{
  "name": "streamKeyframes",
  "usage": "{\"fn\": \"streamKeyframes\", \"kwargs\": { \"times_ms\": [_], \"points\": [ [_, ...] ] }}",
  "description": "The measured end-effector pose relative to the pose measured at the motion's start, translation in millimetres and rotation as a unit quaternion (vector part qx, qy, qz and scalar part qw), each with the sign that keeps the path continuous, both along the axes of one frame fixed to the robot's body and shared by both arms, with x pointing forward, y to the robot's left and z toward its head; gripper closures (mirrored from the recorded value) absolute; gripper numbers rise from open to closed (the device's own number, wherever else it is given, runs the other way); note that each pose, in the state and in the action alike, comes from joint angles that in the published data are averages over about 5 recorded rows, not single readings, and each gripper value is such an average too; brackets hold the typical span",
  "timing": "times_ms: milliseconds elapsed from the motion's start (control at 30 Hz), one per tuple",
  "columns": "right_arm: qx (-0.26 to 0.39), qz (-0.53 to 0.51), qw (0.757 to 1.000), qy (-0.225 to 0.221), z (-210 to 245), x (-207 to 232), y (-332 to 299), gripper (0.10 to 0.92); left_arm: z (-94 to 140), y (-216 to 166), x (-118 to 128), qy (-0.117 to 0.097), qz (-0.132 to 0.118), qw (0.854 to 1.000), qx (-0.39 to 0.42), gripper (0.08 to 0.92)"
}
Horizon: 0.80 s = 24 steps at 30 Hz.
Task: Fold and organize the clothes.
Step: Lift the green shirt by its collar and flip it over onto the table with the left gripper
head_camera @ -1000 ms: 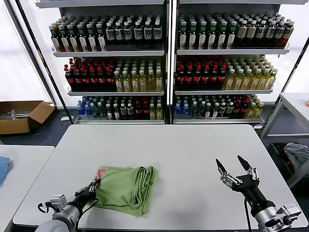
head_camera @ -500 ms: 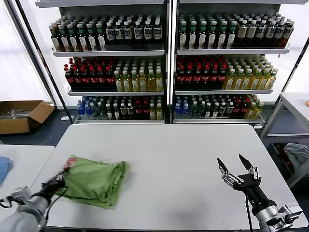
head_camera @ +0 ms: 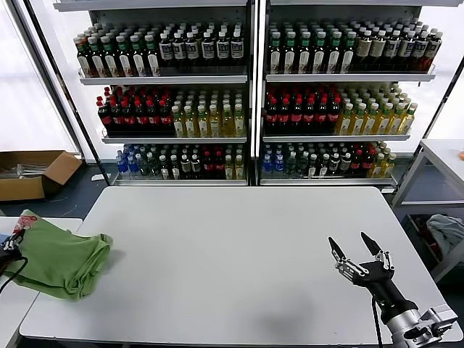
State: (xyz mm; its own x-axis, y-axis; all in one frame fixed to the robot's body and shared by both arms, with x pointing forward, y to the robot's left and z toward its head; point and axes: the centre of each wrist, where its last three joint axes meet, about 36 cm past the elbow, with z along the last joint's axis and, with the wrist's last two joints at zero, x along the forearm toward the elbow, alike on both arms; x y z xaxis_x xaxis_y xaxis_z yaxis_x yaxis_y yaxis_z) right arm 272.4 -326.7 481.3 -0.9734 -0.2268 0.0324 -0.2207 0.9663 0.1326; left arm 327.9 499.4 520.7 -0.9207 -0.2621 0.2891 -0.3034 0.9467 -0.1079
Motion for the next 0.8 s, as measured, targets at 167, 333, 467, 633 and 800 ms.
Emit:
{"fn": "streamKeyframes", "kwargs": {
  "times_ms": [167, 333, 467, 633, 800],
  "points": [
    [0.000, -0.005, 1.000, 0.001, -2, -4, -3, 0.200, 6, -25, -4, 0.000, -0.013, 1.000, 0.003, 0.885],
    [-0.001, -0.009, 1.000, 0.004, -3, -8, -5, 0.200, 7, -69, -6, 0.000, -0.043, 0.999, -0.008, 0.885],
    [0.000, -0.010, 1.000, 0.005, -2, -9, -4, 0.200, 10, -117, -5, 0.003, -0.086, 0.996, -0.020, 0.885],
    [-0.002, -0.009, 1.000, 0.007, 0, -10, -1, 0.200, 5, -178, -3, 0.022, -0.146, 0.987, -0.057, 0.885],
    [-0.005, -0.011, 1.000, 0.009, 1, -14, -1, 0.200, -16, -230, 5, 0.059, -0.194, 0.974, -0.103, 0.885]
  ]
}}
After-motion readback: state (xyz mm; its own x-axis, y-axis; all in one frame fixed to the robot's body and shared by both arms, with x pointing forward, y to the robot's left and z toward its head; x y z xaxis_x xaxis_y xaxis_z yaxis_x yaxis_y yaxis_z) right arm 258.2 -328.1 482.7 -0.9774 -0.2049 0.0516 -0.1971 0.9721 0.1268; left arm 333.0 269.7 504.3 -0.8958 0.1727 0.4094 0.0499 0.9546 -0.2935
